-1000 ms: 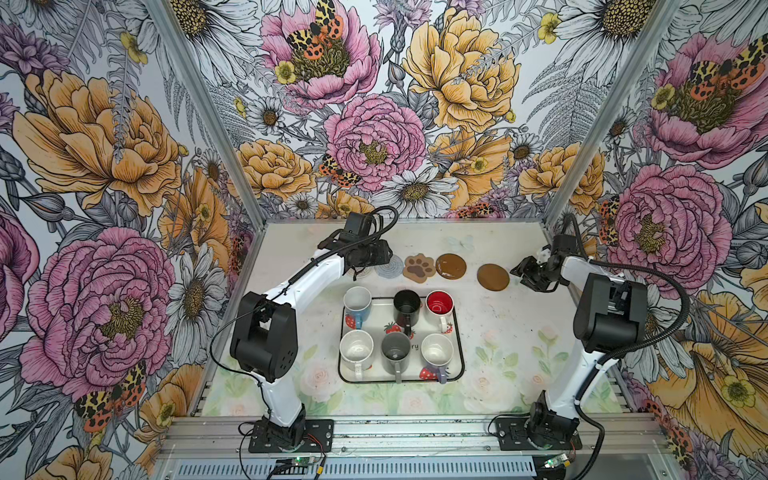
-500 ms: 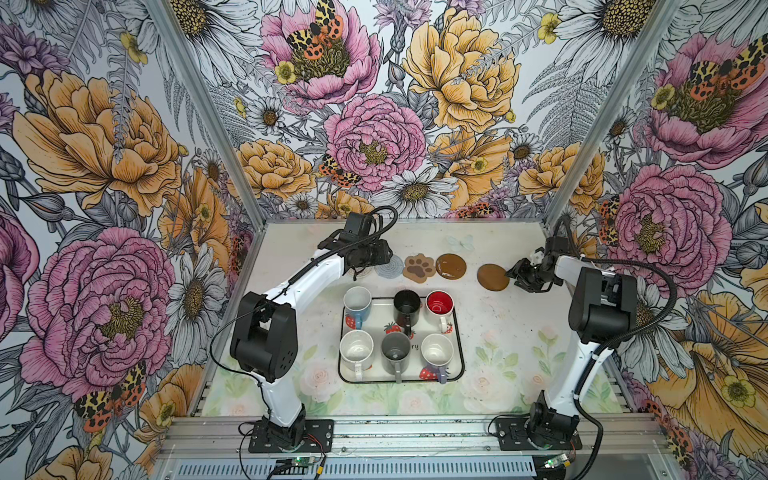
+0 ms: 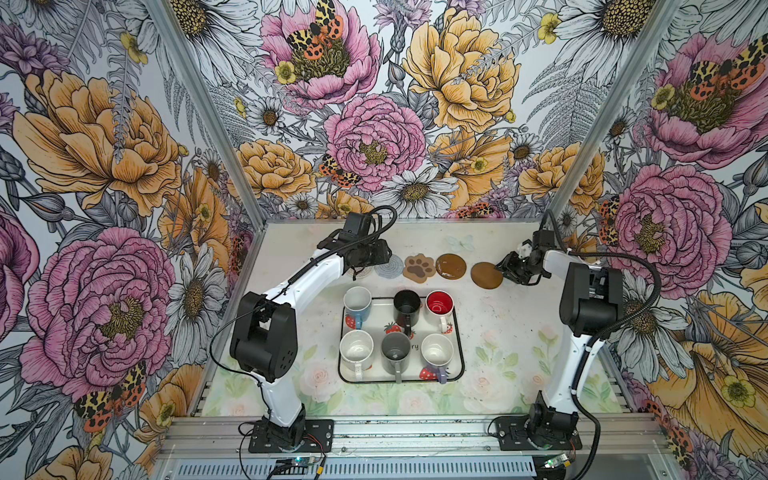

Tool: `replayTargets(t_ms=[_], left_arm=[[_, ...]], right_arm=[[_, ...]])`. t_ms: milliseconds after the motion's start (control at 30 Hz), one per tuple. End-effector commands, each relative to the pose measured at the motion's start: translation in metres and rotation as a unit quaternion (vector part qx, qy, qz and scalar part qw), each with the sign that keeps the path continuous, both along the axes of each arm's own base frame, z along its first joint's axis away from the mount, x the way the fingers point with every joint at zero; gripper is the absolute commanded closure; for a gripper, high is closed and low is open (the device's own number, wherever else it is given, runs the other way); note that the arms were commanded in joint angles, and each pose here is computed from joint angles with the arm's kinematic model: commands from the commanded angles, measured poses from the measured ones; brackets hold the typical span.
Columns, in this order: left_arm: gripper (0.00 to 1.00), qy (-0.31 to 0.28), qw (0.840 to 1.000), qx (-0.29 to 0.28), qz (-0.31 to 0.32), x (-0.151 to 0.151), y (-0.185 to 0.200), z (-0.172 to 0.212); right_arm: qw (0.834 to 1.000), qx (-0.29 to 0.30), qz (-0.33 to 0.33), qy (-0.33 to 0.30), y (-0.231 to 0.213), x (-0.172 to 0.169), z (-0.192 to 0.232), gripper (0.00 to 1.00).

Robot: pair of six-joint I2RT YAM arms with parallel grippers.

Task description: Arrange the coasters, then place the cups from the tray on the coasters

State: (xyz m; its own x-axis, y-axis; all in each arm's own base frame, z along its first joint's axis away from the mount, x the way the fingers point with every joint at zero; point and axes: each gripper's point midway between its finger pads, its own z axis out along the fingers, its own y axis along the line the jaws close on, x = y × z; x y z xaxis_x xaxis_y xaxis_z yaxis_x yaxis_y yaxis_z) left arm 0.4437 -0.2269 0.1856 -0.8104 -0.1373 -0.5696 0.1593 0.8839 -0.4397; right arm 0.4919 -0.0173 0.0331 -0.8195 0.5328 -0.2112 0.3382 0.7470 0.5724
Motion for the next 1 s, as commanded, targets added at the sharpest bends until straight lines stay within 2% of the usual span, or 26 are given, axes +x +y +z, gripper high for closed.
replayTargets(t_ms=[0, 300, 700, 967], left_arm=[[0.52, -0.006, 1.000, -0.006, 0.007, 0.003, 0.004, 0.002], [0.52, -0.005, 1.000, -0.006, 0.007, 0.003, 0.005, 0.002], [0.52, -0.005, 1.000, -0.013, 0.003, 0.000, 0.004, -0.002], [0.52, -0.003, 1.000, -0.017, 0.004, 0.000, 0.006, -0.005]], right_arm=[[1.000, 0.010, 0.003, 0.027, 0.011, 0.000, -0.021, 0.56], [1.000, -0.009, 0.004, 0.022, 0.009, -0.007, -0.013, 0.52], [0.996, -0.080, -0.011, 0.032, 0.001, -0.062, 0.004, 0.50], [0.990, -0.131, 0.035, 0.041, 0.025, -0.085, 0.008, 0.52]])
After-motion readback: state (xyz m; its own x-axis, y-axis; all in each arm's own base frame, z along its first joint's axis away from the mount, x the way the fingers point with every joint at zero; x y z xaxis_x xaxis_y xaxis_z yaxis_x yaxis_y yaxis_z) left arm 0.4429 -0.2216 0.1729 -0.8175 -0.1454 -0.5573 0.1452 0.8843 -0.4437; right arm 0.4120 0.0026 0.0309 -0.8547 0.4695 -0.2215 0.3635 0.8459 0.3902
